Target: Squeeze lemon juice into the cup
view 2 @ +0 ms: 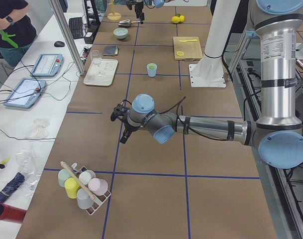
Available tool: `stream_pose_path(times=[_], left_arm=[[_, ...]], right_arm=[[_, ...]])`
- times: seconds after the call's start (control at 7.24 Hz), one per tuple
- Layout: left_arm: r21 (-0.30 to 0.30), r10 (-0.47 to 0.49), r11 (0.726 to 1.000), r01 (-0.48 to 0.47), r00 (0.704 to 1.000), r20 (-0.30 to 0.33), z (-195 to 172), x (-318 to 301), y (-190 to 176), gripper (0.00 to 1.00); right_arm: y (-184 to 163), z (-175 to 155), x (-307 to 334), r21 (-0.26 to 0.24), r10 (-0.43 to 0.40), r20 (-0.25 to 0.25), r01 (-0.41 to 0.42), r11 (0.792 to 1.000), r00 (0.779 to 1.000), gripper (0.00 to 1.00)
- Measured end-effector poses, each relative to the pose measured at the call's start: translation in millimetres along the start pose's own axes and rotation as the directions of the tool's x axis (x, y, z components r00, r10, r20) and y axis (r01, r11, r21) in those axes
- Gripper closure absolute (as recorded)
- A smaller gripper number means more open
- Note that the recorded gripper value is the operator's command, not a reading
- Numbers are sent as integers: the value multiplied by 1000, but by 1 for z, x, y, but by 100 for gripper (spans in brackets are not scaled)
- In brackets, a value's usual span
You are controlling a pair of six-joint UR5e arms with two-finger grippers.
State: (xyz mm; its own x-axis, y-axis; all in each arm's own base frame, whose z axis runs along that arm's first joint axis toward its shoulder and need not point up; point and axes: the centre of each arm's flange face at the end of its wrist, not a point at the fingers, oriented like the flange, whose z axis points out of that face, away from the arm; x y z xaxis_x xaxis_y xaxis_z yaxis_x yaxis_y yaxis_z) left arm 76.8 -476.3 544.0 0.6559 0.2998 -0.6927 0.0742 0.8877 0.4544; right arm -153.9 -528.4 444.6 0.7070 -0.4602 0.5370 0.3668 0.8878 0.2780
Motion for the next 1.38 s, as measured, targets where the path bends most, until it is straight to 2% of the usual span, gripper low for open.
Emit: stream_pose_path(times=[0.28,0.55,0.69,0.83,1.1,1.38], left_arm=[[-7,-70,998,70,997,-7,13,26,-4,0],[-15,-159,987,159,987,5,42,61,-8,8],[-25,-202,979,203,979,15,62,81,-5,13],[-35,-238,970,239,971,22,79,99,-2,13],[-41,-260,964,262,964,49,106,117,3,14],[-48,-277,959,280,959,56,126,134,4,24]], right_arm=[[80,5,89,-42,38,-22,-39,998,999,0],[142,5,142,-62,10,-22,-11,998,1000,0],[170,7,159,-70,29,-12,-29,997,1000,0],[193,11,170,-79,59,-2,-59,995,998,0],[218,22,181,-100,103,18,-101,990,995,0],[232,29,185,-108,129,42,-124,986,991,0]])
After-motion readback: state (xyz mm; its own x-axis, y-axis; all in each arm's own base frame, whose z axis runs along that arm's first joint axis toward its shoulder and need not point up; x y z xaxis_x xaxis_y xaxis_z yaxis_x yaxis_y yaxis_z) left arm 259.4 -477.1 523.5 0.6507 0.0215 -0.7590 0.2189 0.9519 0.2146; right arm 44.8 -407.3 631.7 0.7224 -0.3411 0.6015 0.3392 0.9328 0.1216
